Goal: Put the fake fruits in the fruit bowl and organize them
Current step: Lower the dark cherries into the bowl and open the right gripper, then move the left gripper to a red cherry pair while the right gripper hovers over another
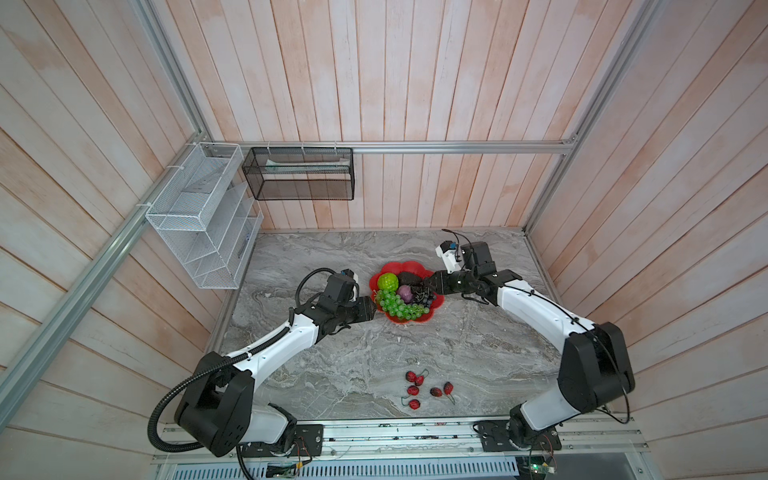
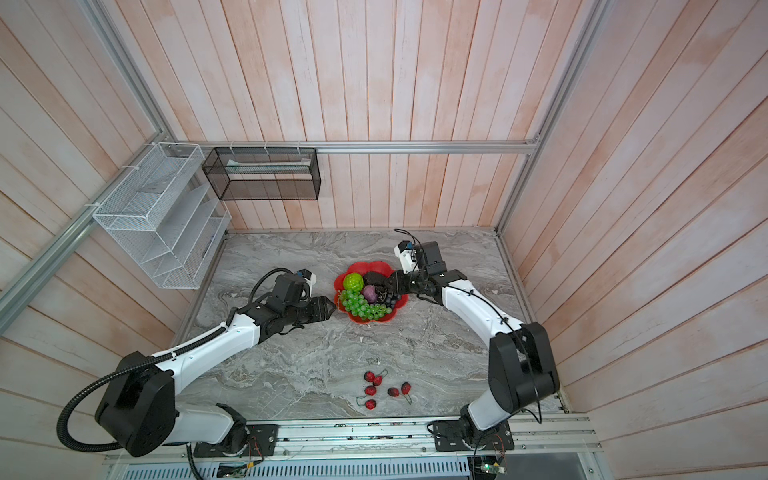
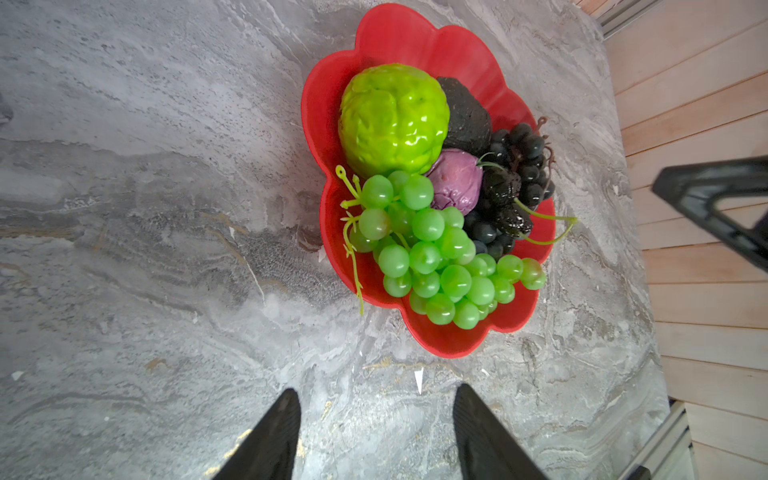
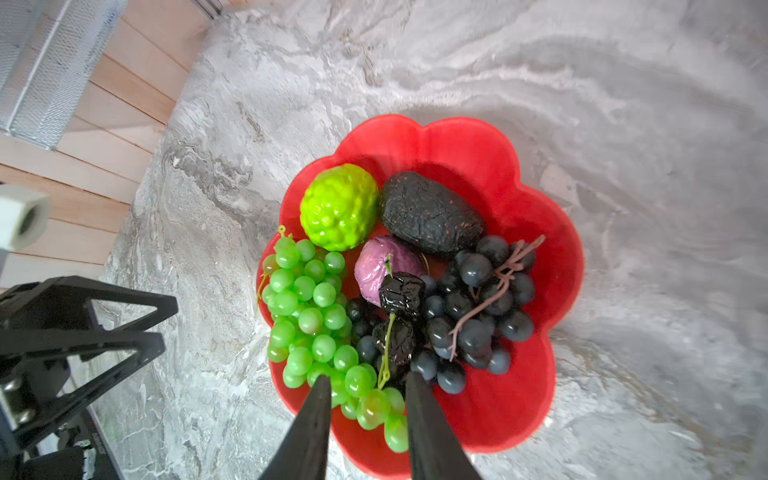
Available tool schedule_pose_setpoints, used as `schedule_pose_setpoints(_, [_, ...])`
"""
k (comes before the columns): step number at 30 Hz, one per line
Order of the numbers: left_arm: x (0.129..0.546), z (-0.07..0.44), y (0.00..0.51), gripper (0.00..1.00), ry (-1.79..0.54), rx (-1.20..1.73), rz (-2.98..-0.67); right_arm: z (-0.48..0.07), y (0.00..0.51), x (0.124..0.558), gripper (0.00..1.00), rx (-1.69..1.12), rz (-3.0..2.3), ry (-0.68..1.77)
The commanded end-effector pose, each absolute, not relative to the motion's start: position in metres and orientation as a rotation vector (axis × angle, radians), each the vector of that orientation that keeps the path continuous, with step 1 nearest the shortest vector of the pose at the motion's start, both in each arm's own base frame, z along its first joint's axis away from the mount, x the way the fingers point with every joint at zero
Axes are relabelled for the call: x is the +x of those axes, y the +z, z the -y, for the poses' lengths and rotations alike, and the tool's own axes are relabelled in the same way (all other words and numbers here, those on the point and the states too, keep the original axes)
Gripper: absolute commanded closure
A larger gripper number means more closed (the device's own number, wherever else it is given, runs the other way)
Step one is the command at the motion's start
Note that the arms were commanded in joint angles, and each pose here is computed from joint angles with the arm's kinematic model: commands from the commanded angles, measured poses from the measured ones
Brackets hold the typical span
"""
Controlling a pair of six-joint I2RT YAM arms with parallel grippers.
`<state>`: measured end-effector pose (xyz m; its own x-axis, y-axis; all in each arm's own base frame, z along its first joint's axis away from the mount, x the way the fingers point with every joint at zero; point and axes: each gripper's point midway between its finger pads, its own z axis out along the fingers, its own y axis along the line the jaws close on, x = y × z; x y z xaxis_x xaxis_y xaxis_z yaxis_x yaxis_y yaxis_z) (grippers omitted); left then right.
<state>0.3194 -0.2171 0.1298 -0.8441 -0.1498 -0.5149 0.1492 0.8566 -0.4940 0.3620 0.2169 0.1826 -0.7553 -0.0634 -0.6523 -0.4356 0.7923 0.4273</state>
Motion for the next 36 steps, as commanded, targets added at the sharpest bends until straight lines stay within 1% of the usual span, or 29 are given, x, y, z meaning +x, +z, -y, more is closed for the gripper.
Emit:
schedule_pose_setpoints(1, [0.322,0.214,0.137,0.38,-0.726,-0.041,-2.428,-0.198,0.173,0.333,0.64,-0.304,-2.38,0.674])
schedule_pose_setpoints(5, [0.326,0.217,0.137,0.37,-0.747,-0.057,-2.41,-0.183,0.153,0.285,0.62,-0.227,-2.431,0.635])
schedule_pose_setpoints(7, [0.327,0.22,0.137,0.33,-0.768,-0.049,-2.407,-0.177,0.144,0.262,0.62,-0.2,-2.454,0.605])
schedule_pose_setpoints(12, [0.314,0.235,0.133,0.33,-0.846,0.059,-2.449,-0.179,0.126,0.215,0.62,-0.169,-2.517,0.595])
schedule_pose_setpoints(14, [0.299,0.24,0.128,0.33,-0.881,0.126,-2.488,-0.193,0.126,0.198,0.57,-0.189,-2.533,0.615])
schedule_pose_setpoints(18, [0.259,0.254,0.123,0.32,-0.974,0.251,-2.529,-0.205,0.111,0.17,0.58,-0.176,-2.638,0.645])
schedule_pose_setpoints(20, [0.232,0.264,0.117,0.32,-1.021,0.326,-2.561,-0.206,0.102,0.159,0.58,-0.181,-2.653,0.628])
schedule_pose_setpoints(23, [0.189,0.279,0.106,0.33,-1.092,0.422,-2.629,-0.201,0.101,0.159,0.57,-0.151,-2.639,0.611])
schedule_pose_setpoints(25, [0.154,0.289,0.1,0.33,-1.124,0.512,-2.679,-0.2,0.106,0.168,0.55,-0.123,-2.585,0.604])
schedule_pose_setpoints(29, [0.104,0.296,0.091,0.31,-1.163,0.591,-2.749,-0.203,0.109,0.181,0.53,-0.124,-2.542,0.607])
schedule_pose_setpoints(33, [0.083,0.303,0.087,0.29,-1.168,0.628,-2.773,-0.206,0.105,0.188,0.53,-0.136,-2.535,0.618])
schedule_pose_setpoints(36, [0.084,0.303,0.074,0.29,-1.082,0.621,-2.813,-0.205,0.106,0.191,0.53,-0.126,-2.521,0.637])
